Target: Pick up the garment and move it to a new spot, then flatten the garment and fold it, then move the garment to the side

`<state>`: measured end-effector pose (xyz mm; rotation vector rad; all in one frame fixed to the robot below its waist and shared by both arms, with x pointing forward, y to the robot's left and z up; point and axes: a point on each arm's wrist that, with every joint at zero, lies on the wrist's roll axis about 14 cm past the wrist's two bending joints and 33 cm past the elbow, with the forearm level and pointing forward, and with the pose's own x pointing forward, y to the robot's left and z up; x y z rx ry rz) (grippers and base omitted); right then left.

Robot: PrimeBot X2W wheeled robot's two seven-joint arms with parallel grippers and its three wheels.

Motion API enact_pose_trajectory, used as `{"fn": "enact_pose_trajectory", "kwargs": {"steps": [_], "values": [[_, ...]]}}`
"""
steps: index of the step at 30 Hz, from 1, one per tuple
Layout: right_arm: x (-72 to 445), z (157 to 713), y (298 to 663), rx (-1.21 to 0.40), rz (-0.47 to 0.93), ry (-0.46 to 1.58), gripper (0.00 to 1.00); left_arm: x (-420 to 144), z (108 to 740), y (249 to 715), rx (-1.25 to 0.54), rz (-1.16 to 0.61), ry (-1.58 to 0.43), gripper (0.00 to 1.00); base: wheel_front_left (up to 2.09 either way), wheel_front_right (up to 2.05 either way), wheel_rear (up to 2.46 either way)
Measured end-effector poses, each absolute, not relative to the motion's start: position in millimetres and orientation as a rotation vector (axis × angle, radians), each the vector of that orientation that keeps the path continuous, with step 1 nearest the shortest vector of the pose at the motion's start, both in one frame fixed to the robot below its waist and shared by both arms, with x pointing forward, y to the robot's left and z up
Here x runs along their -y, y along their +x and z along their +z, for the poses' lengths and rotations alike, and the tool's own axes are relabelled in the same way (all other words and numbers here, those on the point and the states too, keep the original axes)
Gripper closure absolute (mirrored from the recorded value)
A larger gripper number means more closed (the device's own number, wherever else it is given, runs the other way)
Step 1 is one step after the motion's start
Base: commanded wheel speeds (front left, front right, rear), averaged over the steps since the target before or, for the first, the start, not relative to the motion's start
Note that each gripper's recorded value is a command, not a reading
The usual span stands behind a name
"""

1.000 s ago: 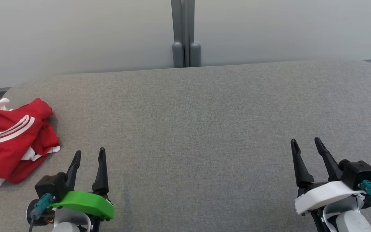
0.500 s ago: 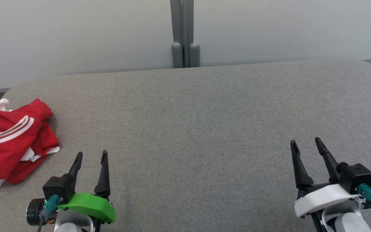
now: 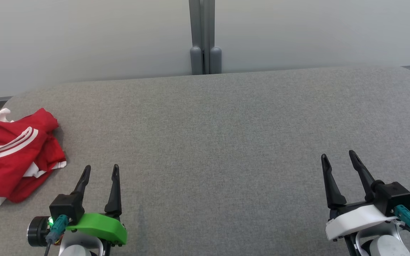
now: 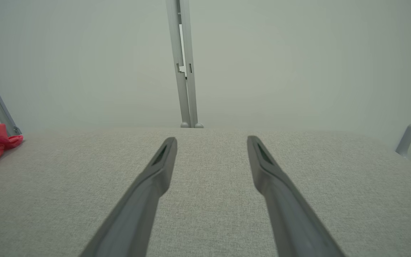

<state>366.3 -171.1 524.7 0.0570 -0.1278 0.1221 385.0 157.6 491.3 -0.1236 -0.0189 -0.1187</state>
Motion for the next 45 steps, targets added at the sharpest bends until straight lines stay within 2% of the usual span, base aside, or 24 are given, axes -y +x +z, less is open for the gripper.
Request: {"fn": "enact_pose_trajectory", "kwargs": {"steps": [18,28,45], "values": [[167,521,372,0.116,0.133,0.072,0.00,-171,490,383,0.018,-0.073,-0.130,0.00,0.00,0.00,0.00],[116,521,390,0.106,0.295,0.072,0.00,-217,495,364,0.043,0.075,-0.140,0.00,0.00,0.00,0.00],[4,527,407,0.099,0.614,0.113,0.00,-306,496,295,0.066,0.385,-0.147,0.00,0.00,0.00,0.00]]}}
